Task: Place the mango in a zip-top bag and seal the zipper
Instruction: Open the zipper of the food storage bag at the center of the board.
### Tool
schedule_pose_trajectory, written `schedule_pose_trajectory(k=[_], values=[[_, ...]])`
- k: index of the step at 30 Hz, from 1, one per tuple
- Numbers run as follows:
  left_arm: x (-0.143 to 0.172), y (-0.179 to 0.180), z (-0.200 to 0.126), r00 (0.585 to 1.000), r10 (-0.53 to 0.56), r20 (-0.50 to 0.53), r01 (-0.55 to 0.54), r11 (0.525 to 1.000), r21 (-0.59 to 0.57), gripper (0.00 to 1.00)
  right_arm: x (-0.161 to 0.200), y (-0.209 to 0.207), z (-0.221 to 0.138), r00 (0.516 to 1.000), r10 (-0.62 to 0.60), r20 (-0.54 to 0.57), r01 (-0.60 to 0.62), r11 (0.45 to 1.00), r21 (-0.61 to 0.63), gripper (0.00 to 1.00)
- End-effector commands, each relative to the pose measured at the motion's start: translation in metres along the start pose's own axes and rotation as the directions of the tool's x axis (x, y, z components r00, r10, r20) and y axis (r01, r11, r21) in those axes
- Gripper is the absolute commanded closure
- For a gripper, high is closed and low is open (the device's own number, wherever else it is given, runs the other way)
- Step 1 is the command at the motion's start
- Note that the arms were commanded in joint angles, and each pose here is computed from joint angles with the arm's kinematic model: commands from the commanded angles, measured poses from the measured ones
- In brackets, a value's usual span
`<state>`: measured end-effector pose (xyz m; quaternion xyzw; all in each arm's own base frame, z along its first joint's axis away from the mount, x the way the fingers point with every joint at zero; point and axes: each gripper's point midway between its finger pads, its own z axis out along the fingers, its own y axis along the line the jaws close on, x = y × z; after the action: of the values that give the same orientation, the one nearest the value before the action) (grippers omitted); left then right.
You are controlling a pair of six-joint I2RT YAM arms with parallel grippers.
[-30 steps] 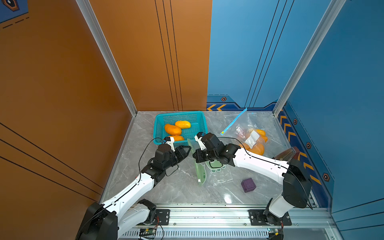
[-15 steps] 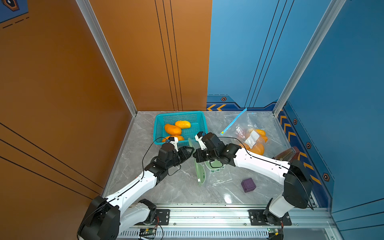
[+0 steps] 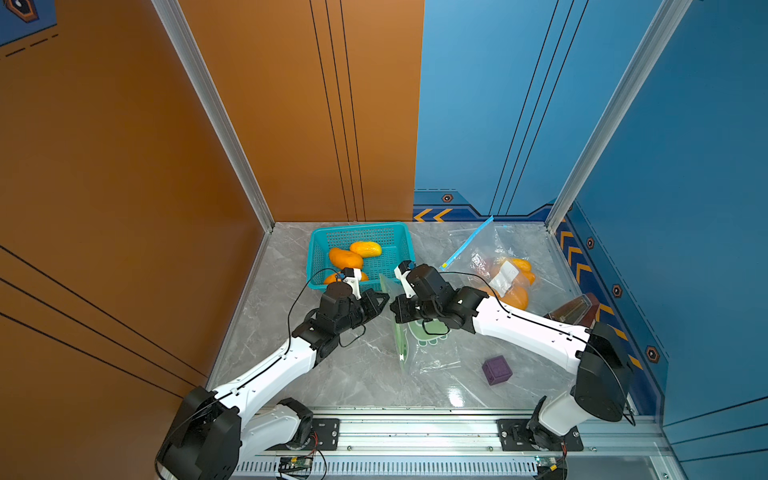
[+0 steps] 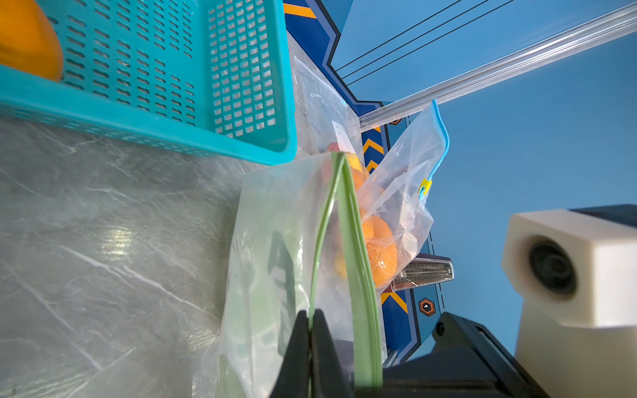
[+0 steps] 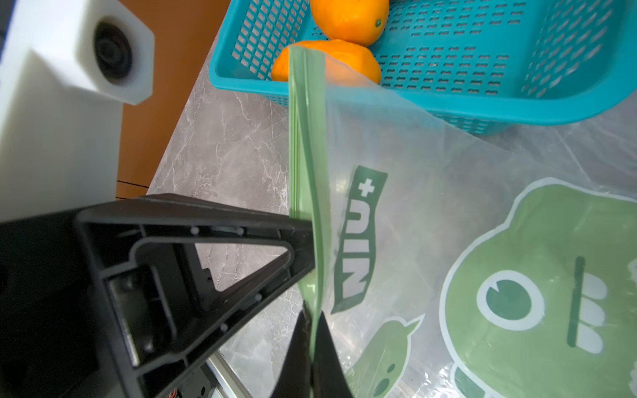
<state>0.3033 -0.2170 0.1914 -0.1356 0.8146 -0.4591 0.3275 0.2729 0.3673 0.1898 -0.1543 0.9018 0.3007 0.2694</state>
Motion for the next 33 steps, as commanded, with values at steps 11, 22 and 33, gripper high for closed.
schedule_pose_trajectory(k=[11, 22, 33], values=[[-0.006, -0.02, 0.0, 0.995, 0.098, 0.0, -0.098, 0.994, 0.042, 1.0, -0.009, -0.051, -0.045, 0.999, -0.016, 0.044, 0.002, 0.95, 0.313, 0.97], [-0.007, -0.046, 0.004, 0.994, 0.109, -0.007, -0.108, 0.99, 0.091, 1.0, -0.008, -0.038, -0.034, 0.994, -0.113, -0.006, 0.105, 0.904, 0.413, 0.69], [-0.017, -0.058, -0.008, 0.995, 0.091, 0.041, -0.095, 0.989, 0.114, 1.0, 0.0, -0.064, -0.029, 0.992, -0.116, -0.05, 0.124, 0.822, 0.555, 0.57]])
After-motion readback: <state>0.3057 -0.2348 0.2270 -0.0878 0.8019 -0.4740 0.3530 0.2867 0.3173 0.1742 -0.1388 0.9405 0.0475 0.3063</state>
